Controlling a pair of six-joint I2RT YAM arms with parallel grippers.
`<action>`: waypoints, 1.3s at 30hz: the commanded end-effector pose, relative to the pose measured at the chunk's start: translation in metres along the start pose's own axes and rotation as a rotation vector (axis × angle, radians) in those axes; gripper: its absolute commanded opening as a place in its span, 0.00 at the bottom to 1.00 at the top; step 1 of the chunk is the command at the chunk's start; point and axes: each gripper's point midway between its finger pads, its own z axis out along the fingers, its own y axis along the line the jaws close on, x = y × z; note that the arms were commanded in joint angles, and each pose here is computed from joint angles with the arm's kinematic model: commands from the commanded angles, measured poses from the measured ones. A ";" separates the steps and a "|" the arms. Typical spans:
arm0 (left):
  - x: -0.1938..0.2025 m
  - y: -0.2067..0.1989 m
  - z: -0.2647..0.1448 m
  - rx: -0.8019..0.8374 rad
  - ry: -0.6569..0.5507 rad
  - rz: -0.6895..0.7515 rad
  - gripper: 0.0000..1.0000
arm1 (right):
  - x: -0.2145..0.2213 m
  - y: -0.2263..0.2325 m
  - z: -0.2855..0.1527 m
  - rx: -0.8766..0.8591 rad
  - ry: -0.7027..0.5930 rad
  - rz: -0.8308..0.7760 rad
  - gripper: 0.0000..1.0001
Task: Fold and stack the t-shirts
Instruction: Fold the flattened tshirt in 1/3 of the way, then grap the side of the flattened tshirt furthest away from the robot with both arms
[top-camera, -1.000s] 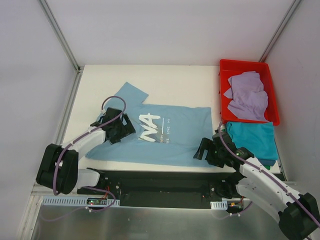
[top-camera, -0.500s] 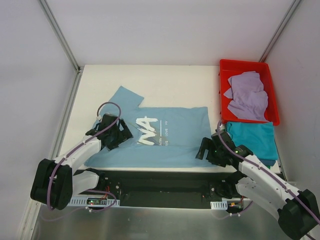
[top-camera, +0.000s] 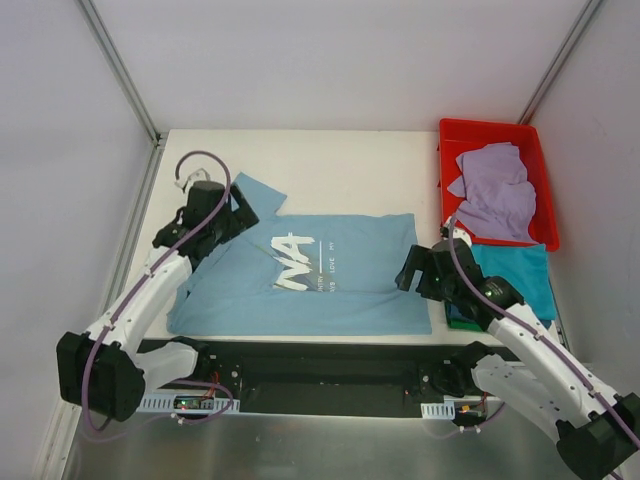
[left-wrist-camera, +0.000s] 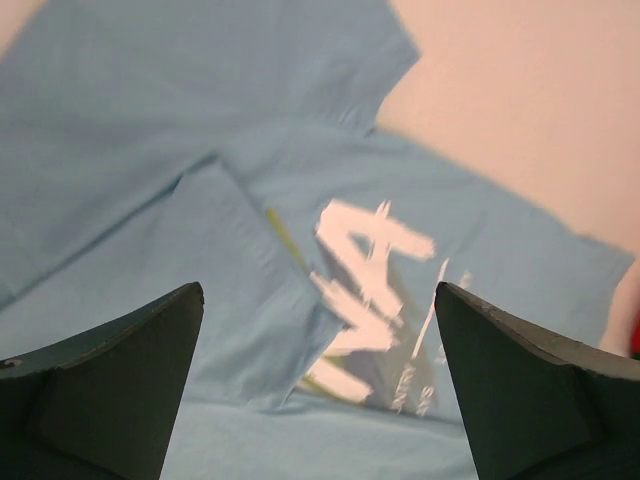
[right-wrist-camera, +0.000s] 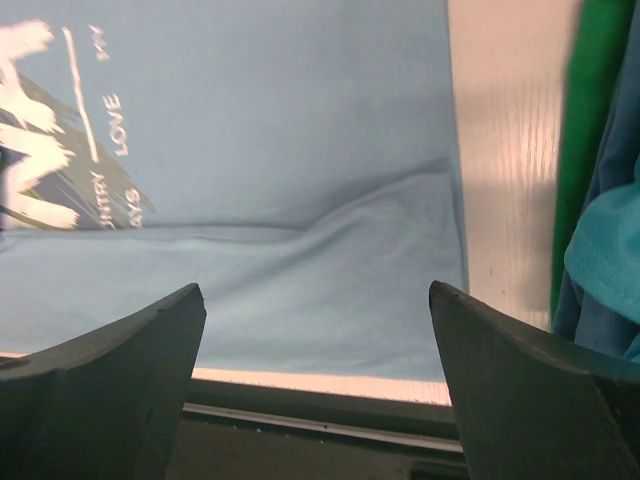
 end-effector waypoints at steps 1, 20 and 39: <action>-0.068 -0.013 0.009 -0.071 -0.136 0.063 0.99 | -0.044 0.018 -0.008 -0.035 -0.148 -0.028 0.96; -0.204 -0.048 0.233 0.200 0.063 0.217 0.99 | -0.053 0.014 0.013 0.002 -0.139 -0.022 0.96; -0.167 -0.039 0.285 0.107 0.144 0.155 0.75 | -0.042 0.011 0.021 -0.002 -0.099 0.003 0.96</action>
